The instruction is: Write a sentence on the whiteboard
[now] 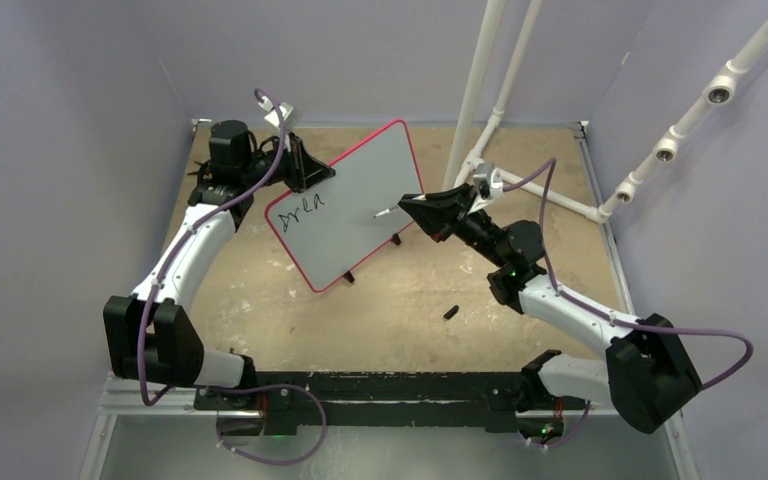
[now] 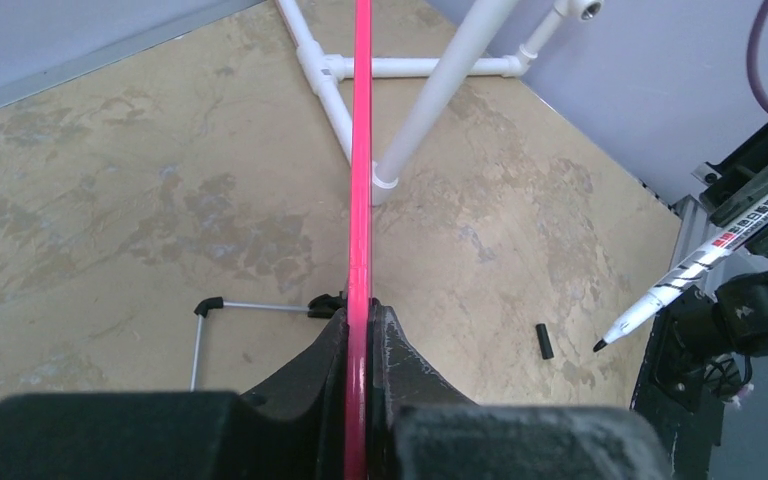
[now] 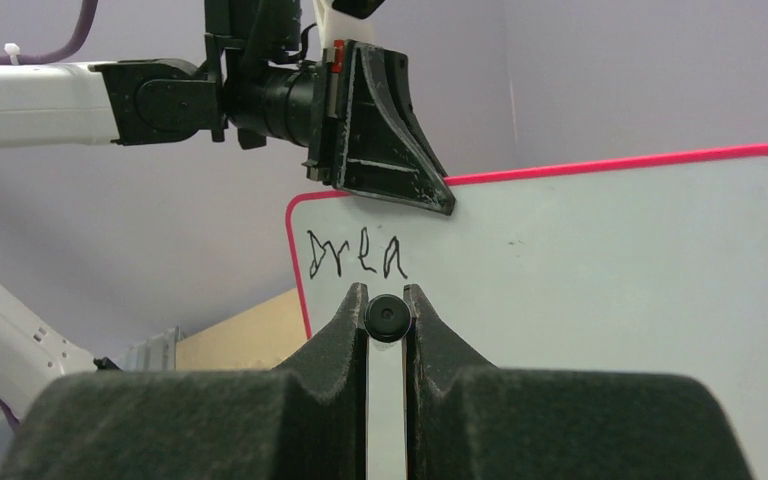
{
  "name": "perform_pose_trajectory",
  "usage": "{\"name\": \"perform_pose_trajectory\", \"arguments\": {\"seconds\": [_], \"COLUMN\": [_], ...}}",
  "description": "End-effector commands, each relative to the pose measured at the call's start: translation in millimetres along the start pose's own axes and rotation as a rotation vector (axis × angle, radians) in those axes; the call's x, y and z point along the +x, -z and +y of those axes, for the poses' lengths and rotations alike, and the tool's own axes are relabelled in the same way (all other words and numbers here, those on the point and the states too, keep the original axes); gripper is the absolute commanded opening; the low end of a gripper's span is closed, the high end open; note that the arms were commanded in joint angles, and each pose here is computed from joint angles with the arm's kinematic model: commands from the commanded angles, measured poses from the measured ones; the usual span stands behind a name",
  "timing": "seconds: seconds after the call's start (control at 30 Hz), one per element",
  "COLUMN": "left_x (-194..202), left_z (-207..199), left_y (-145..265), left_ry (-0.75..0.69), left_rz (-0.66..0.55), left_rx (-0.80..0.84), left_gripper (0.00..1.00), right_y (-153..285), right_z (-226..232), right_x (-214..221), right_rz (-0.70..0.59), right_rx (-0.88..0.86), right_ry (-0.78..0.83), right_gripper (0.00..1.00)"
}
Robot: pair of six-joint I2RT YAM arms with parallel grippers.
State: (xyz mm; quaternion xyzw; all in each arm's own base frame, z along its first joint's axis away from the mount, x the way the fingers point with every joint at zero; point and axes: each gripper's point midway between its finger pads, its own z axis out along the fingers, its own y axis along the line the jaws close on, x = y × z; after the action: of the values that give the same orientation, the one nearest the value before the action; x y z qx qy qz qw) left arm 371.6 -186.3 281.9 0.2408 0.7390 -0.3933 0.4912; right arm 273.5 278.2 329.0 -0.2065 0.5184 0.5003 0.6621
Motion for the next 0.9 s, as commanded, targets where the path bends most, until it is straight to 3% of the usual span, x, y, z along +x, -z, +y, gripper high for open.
{"name": "perform_pose_trajectory", "arguments": {"seconds": [0.0,0.27,0.87], "left_x": [41.0,53.7,55.7], "left_z": [-29.3,-13.0,-12.1], "left_y": [-5.7,-10.3,-11.9], "left_ry": [0.06,0.079,0.087], "left_rz": [0.124,0.157,0.158], "left_rx": [0.124,0.06,0.063], "left_gripper": [0.0,0.0,0.0], "right_y": [-17.9,-52.4,-103.3], "right_z": [18.8,18.0,-10.1], "right_x": [-39.0,-33.1,14.7], "right_rz": [-0.159,-0.237,-0.142], "right_rx": [-0.052,-0.049,-0.038], "right_ry": [0.031,-0.008,-0.042], "right_gripper": [0.0,0.0,0.0]}}
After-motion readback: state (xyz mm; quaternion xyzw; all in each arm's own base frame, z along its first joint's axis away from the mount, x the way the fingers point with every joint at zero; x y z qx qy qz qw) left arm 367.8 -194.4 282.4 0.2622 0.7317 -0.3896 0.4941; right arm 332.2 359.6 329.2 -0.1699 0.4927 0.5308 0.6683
